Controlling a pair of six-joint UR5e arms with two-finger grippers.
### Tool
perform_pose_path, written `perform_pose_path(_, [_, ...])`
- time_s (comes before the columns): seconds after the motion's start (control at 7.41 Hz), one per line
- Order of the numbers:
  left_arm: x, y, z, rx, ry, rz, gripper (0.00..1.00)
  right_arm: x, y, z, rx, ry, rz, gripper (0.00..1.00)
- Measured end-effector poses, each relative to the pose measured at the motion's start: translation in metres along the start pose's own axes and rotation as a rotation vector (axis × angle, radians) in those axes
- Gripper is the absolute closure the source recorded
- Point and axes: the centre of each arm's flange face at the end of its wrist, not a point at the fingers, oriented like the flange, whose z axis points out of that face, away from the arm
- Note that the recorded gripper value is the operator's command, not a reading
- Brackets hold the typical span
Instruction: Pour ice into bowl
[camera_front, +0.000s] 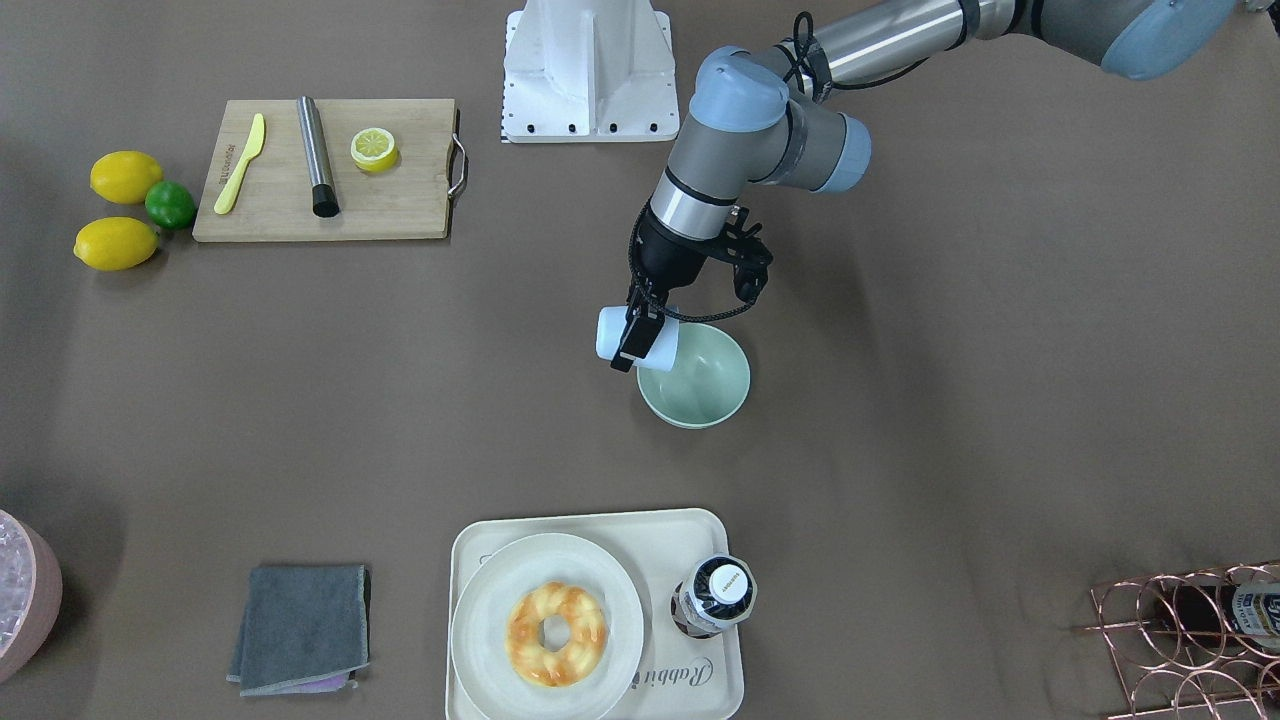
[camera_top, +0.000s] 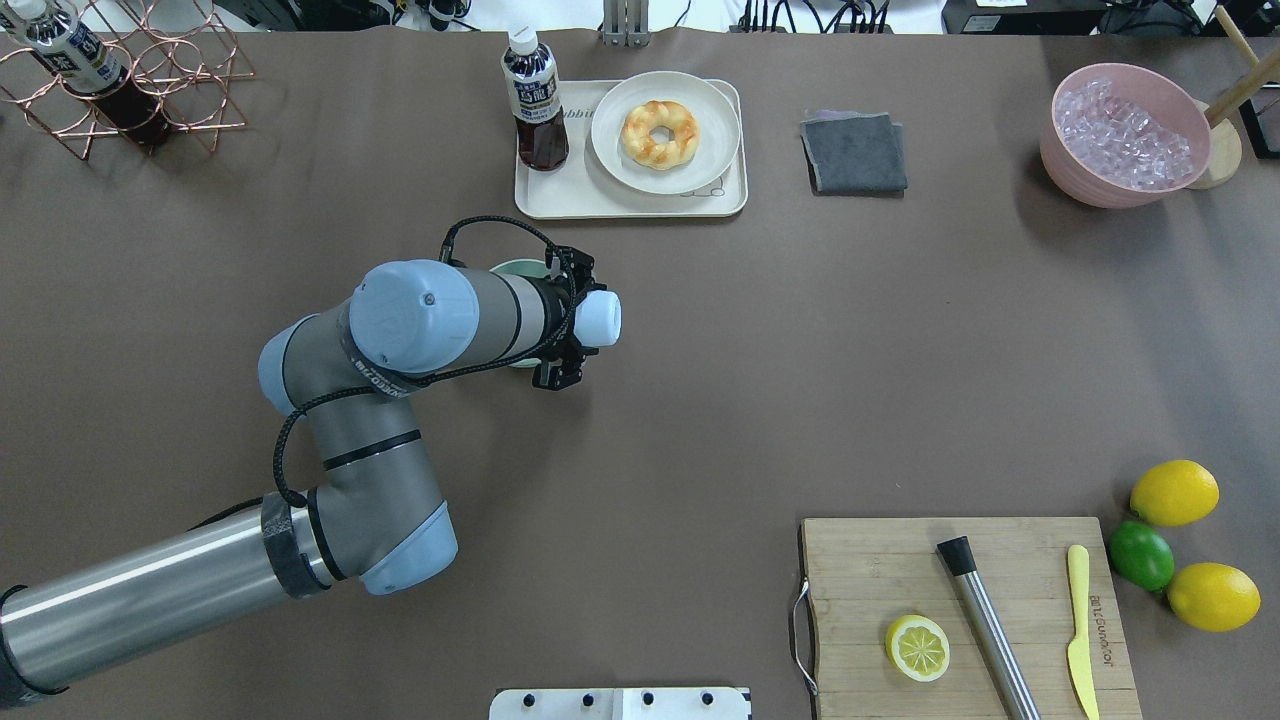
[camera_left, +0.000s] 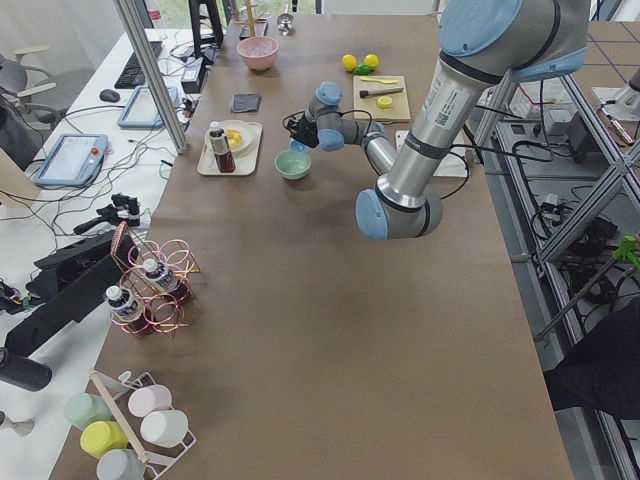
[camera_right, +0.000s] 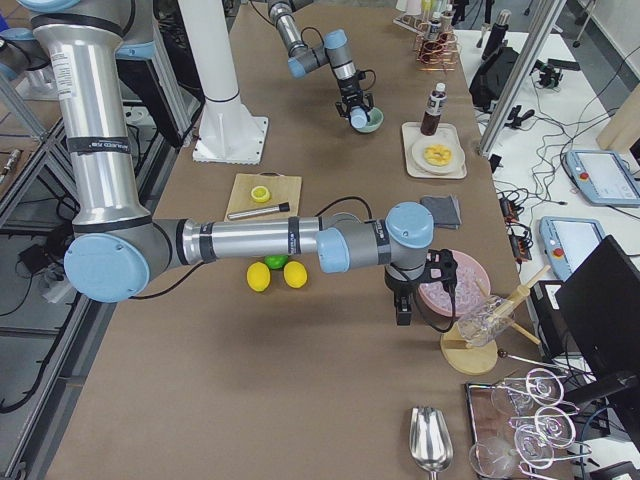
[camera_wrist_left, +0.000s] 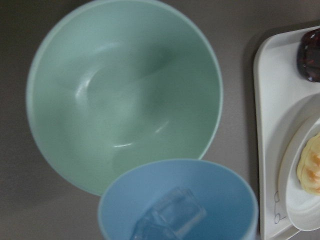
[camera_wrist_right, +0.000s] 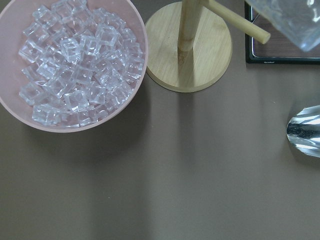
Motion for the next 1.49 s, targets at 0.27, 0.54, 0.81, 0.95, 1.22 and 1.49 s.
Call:
perform_pose_path(0.27, [-0.012, -0.008, -0.003, -0.062, 0.030, -0.049, 0.35, -0.001, 0.000, 0.001, -0.002, 0.000, 0.002, 0.01])
perform_pose_path(0.54, [-0.002, -0.013, -0.008, -0.072, 0.066, -0.115, 0.35, -0.002, 0.001, 0.001, -0.002, 0.000, 0.002, 0.01])
perform_pose_path(0.81, [0.010, -0.022, -0.016, -0.096, 0.138, -0.171, 0.35, -0.003, 0.000, -0.001, 0.001, -0.001, 0.001, 0.01])
perform_pose_path(0.95, [0.013, -0.028, -0.019, -0.112, 0.162, -0.203, 0.35, -0.003, 0.000, -0.002, 0.002, -0.001, 0.000, 0.01])
perform_pose_path(1.22, [0.018, -0.042, -0.025, -0.147, 0.241, -0.258, 0.35, -0.004, 0.000, -0.002, 0.003, 0.000, -0.001, 0.01])
perform_pose_path(1.49, [0.026, -0.055, -0.024, -0.133, 0.258, -0.264, 0.35, -0.004, 0.000, -0.002, 0.002, 0.000, -0.001, 0.01])
